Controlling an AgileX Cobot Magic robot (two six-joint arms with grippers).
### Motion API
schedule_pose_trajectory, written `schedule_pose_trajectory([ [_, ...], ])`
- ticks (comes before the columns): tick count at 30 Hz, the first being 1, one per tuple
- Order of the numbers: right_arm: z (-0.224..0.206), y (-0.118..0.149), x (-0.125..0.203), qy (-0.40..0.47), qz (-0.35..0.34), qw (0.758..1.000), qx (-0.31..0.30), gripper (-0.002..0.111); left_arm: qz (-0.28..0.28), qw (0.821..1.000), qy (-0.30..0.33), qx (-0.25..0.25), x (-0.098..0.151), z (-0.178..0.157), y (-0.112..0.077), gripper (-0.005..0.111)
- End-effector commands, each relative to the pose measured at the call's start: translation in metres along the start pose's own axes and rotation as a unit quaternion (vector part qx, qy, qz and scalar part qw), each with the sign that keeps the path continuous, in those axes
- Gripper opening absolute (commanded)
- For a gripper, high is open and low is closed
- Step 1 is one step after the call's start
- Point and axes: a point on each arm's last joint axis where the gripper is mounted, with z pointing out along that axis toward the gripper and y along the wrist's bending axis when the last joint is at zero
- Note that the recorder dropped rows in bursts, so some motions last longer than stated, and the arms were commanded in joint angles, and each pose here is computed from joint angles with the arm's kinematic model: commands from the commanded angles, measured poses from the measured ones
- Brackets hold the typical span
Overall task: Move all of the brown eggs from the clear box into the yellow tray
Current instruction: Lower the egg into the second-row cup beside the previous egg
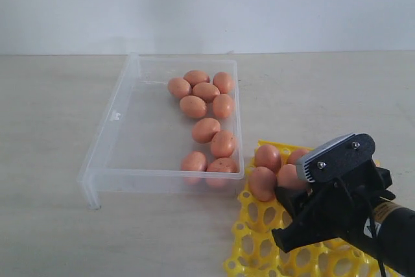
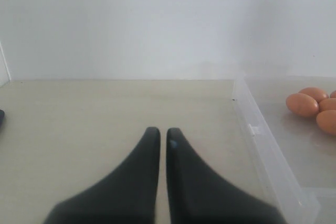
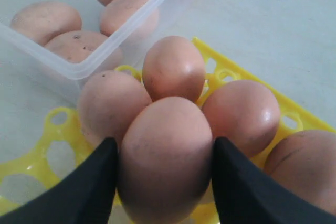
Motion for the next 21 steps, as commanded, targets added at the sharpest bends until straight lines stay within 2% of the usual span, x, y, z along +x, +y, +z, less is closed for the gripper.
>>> schedule_pose_trajectory([
  [1,0.0025,0.0011,0.0054,0.021,-0.004,1.000,-0.008,0.025,0.001,1.000,-0.002,0.000,0.0008,0.0000,0.0000,0.004],
  [3,0.0028,0.0013,0.0068,0.028,-0.004,1.000,-0.008,0.038,0.001,1.000,-0.002,0.000,0.0008,0.0000,0.0000,0.004],
  [6,0.0027,0.0013,0.0070,0.029,-0.004,1.000,-0.008,0.045,0.001,1.000,-0.002,0.000,0.0008,0.0000,0.0000,0.004],
  [21,0.0027,0.0010,0.0071,0.029,-0.002,1.000,-0.007,0.047,0.001,1.000,-0.002,0.000,0.0008,0.0000,0.0000,0.004],
])
